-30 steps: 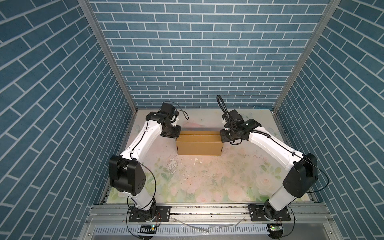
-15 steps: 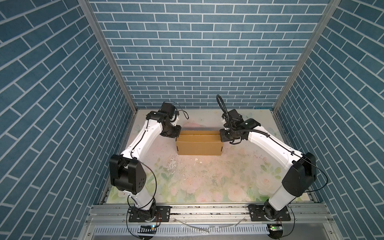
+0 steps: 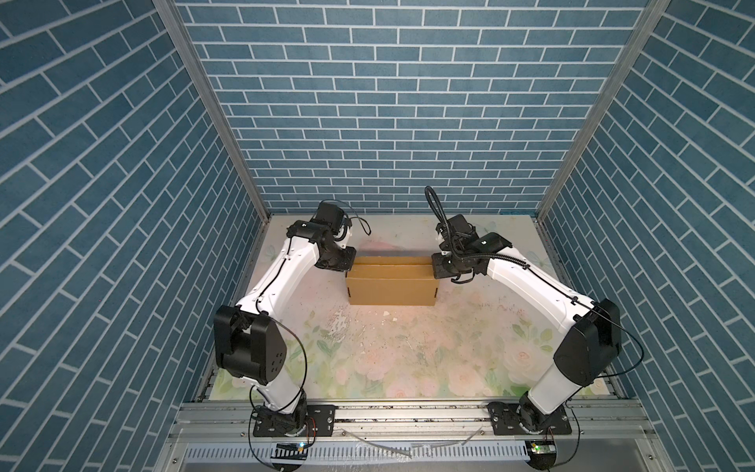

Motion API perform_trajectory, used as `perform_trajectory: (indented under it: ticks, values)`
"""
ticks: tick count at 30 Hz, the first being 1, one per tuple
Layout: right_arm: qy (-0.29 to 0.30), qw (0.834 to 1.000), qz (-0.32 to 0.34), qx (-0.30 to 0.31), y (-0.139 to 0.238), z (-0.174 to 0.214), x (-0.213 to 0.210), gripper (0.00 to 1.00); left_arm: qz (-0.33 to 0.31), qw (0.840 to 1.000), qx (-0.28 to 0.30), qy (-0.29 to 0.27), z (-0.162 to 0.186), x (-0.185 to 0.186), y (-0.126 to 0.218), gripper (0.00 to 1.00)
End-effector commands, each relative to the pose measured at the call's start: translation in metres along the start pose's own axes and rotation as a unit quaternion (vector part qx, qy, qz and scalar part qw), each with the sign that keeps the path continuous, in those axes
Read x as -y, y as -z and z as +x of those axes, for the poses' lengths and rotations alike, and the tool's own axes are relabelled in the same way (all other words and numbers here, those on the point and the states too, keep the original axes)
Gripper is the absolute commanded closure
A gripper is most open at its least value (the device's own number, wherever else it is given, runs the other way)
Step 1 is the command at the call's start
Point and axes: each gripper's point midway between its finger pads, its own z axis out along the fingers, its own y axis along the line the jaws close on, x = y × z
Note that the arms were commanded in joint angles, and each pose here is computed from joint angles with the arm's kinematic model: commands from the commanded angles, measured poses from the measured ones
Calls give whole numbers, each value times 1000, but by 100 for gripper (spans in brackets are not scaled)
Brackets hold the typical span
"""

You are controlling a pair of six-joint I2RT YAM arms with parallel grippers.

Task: Fold the paper box

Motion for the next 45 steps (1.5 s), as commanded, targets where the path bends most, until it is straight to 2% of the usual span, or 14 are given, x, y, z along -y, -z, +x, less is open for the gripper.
perform_trajectory:
  ticks: [1,27,30,45]
  values:
    - [34,998,-41,-15,4,13,-24,96,38,999,-11,-7,10,21,-6,100]
    - [58,998,-30,-18,0,25,-16,96,29,1000,11,6,14,16,-11,100]
    - [57,998,-30,-18,-2,25,-16,94,27,999,16,11,15,15,-11,100]
    - [37,999,-37,8,12,21,-16,69,9,998,44,44,20,6,-18,100]
